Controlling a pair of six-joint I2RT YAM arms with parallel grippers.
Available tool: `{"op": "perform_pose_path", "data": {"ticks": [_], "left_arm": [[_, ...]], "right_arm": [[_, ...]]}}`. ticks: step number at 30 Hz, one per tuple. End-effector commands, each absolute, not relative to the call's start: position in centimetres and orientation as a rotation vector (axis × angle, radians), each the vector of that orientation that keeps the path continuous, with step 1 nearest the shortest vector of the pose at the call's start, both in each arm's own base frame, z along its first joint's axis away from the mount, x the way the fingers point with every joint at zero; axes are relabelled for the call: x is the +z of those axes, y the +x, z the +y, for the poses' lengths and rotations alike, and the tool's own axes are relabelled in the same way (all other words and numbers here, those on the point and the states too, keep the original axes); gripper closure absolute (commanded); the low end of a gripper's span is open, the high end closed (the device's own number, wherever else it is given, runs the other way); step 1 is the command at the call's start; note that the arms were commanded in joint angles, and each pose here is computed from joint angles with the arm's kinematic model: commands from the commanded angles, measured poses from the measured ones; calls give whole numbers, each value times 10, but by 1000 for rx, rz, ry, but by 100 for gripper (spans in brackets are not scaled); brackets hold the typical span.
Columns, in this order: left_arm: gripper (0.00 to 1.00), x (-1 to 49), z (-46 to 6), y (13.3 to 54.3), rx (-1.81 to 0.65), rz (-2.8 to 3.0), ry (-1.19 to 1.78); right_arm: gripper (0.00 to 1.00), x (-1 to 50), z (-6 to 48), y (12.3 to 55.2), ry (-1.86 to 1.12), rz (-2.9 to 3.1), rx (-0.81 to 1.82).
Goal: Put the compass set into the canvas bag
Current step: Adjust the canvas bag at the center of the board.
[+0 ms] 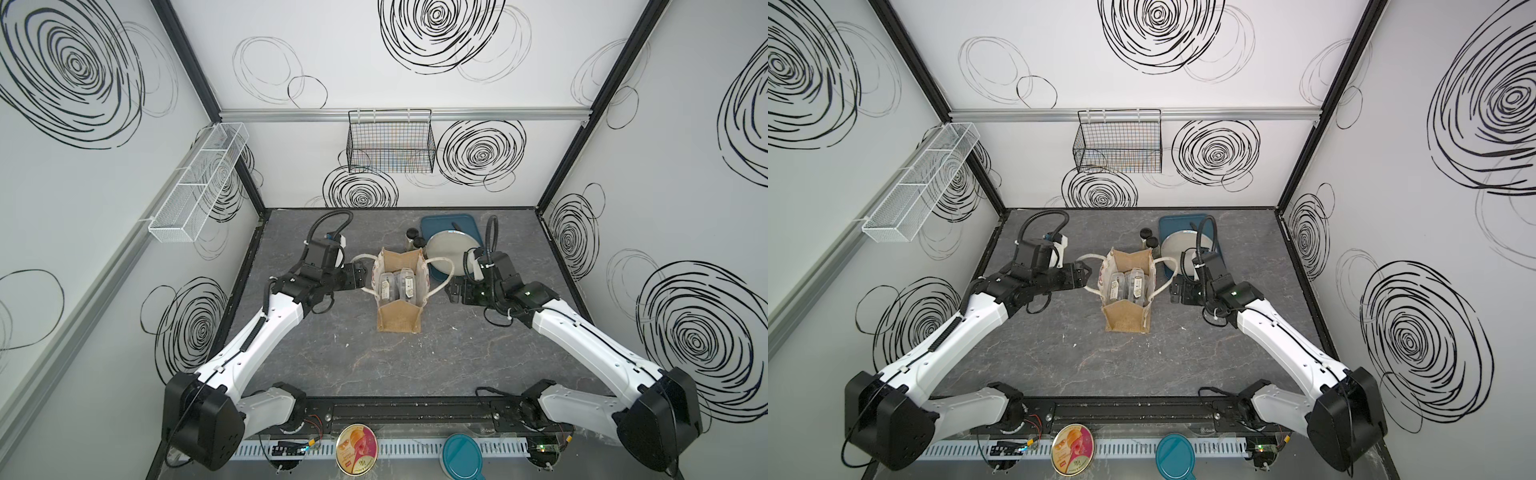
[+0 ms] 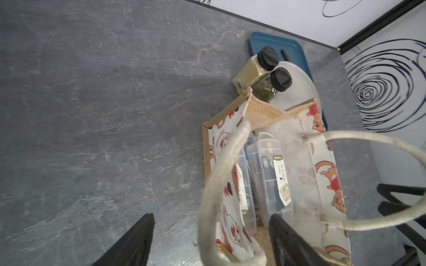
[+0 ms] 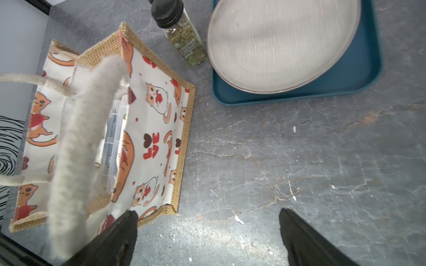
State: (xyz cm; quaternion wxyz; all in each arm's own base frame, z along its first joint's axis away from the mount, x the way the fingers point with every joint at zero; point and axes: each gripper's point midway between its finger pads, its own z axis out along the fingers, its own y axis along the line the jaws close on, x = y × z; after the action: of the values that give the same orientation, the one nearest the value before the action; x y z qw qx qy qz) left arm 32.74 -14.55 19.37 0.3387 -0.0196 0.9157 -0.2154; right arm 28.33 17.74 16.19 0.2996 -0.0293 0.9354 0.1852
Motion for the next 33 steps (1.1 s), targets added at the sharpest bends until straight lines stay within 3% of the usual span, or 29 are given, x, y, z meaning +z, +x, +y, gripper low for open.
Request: {"op": "perform_pose_path", "data": {"ticks": [1,5,11,13,21,24,27,33], "left_arm": [[28,211,-165,339,-670,2286,12],[57,211,-156,349,-694,2249,-85],[93,237,-139,347,-706,2129,-180],[99,237,-129,344,-680,2129,-199],[95,222,-92,326,-598,2165,-282],[64,221,-92,322,-594,2190,-267],[45,230,-91,320,-562,2189,-240],[30,301,-67,318,-288,2070,-108]], "right_arm": [[1,180,188,293,-79,2428,516],[1,181,196,294,-87,2423,539],[1,186,211,300,-124,2408,562],[1,189,219,303,-154,2401,569],[1,193,240,315,-235,2405,559],[1,196,235,315,-254,2383,527],[0,207,216,316,-242,2358,462],[0,244,143,323,-113,2265,312]]}}
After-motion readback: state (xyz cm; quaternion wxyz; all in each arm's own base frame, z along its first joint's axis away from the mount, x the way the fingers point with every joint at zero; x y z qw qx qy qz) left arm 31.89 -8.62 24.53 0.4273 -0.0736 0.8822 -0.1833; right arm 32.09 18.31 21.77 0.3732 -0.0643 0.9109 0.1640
